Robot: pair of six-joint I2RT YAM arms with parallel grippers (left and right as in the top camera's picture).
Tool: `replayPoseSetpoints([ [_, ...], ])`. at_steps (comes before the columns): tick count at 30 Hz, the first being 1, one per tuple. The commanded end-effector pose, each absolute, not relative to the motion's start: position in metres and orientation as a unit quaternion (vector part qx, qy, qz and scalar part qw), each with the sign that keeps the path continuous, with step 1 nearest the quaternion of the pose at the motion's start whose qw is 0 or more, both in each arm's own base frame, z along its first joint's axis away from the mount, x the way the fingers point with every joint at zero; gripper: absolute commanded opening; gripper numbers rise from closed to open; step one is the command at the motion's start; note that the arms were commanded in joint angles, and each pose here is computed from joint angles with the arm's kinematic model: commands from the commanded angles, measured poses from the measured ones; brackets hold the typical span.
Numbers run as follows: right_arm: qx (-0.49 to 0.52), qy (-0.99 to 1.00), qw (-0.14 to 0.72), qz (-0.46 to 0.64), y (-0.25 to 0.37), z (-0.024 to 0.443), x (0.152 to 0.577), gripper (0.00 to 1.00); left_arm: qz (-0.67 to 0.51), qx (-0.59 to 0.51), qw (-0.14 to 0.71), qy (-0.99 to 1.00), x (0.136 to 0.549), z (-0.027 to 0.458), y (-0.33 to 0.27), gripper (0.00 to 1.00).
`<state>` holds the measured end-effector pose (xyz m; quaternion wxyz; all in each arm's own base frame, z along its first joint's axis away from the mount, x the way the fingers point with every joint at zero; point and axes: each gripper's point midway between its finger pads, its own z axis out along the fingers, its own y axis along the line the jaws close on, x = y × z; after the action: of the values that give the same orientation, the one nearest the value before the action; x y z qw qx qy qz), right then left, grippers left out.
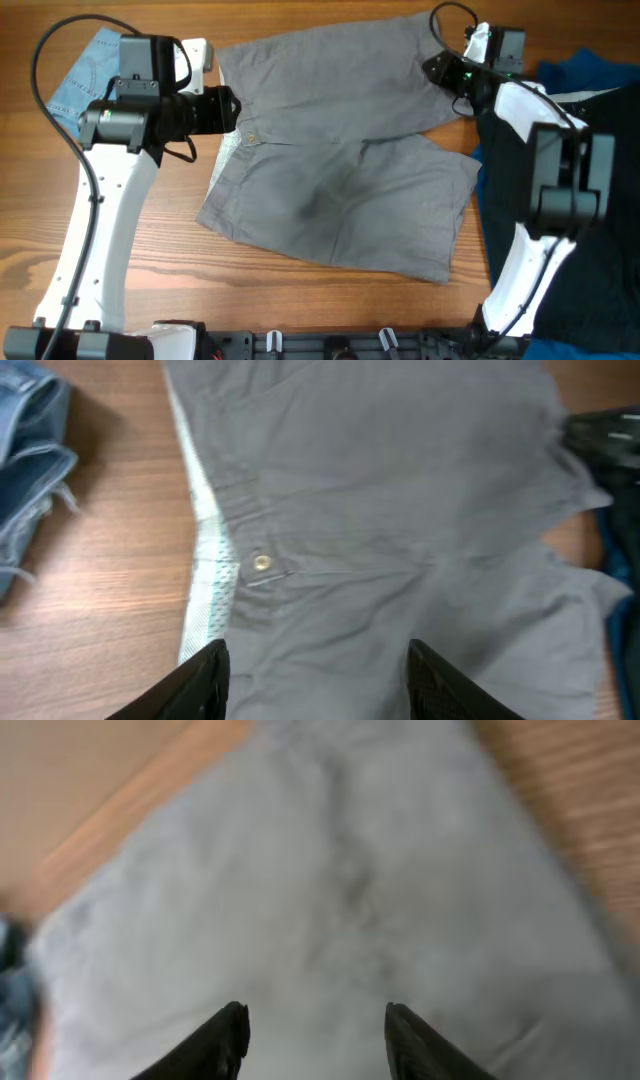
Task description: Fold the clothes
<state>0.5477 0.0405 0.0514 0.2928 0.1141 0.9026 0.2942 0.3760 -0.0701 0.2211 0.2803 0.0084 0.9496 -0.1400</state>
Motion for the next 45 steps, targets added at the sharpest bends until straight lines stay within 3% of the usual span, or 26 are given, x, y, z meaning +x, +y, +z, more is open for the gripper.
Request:
replayPoseSetpoints([
  [1, 0.025, 0.881, 0.356, 0.310, 0.053, 0.186, 0.516, 0.50, -0.055, -0.032, 0.220, 0.973, 0.376, 0.176, -0.029, 0.59],
  [5, 0.046, 0.903, 0.295, 0.308, 0.059, 0.227, 0.445, 0.50, -0.055, 0.005, 0.124, 0.991, 0.381, 0.101, -0.033, 0.61],
  [9, 0.103, 0.945, 0.179, 0.256, 0.047, 0.189, 0.392, 0.49, -0.089, 0.028, 0.030, 0.995, 0.379, 0.018, -0.047, 0.58],
  [12, 0.118, 0.965, 0.118, 0.202, 0.034, 0.152, 0.364, 0.49, -0.145, 0.044, 0.017, 0.988, 0.380, -0.003, -0.066, 0.40],
  [14, 0.127, 0.974, 0.084, 0.170, 0.029, 0.125, 0.348, 0.49, -0.147, 0.048, 0.019, 0.988, 0.381, -0.003, -0.066, 0.17],
  [16, 0.137, 0.975, 0.049, 0.166, 0.030, 0.097, 0.332, 0.49, -0.142, 0.041, 0.020, 0.989, 0.382, -0.003, -0.059, 0.04],
  [20, 0.152, 0.971, 0.016, 0.183, 0.038, 0.043, 0.307, 0.49, -0.141, -0.017, 0.036, 0.989, 0.391, 0.006, -0.028, 0.04],
  [22, 0.149, 0.971, 0.014, 0.184, 0.039, 0.028, 0.299, 0.55, -0.154, -0.059, 0.043, 0.985, 0.393, 0.009, -0.010, 0.04],
  [23, 0.148, 0.972, 0.013, 0.184, 0.039, 0.024, 0.296, 0.58, -0.193, -0.050, 0.047, 0.979, 0.394, 0.014, -0.019, 0.09],
  [25, 0.148, 0.972, 0.014, 0.184, 0.039, 0.017, 0.293, 0.61, -0.284, 0.025, 0.068, 0.956, 0.394, 0.031, -0.052, 0.35],
  [28, 0.148, 0.972, 0.018, 0.184, 0.039, 0.017, 0.295, 0.61, -0.266, 0.071, 0.090, 0.957, 0.404, 0.028, -0.069, 0.52],
  [30, 0.148, 0.971, 0.018, 0.184, 0.039, 0.017, 0.294, 0.61, -0.225, 0.093, 0.111, 0.963, 0.415, 0.023, -0.071, 0.58],
  [34, 0.149, 0.971, 0.016, 0.184, 0.040, 0.017, 0.294, 0.61, -0.178, 0.088, 0.116, 0.973, 0.425, 0.008, -0.069, 0.52],
  [37, 0.152, 0.971, 0.015, 0.184, 0.040, 0.017, 0.293, 0.61, -0.160, 0.047, 0.096, 0.981, 0.424, -0.012, -0.061, 0.41],
  [45, 0.152, 0.971, 0.014, 0.184, 0.040, 0.017, 0.293, 0.61, -0.174, -0.094, 0.110, 0.974, 0.444, -0.011, -0.061, 0.40],
])
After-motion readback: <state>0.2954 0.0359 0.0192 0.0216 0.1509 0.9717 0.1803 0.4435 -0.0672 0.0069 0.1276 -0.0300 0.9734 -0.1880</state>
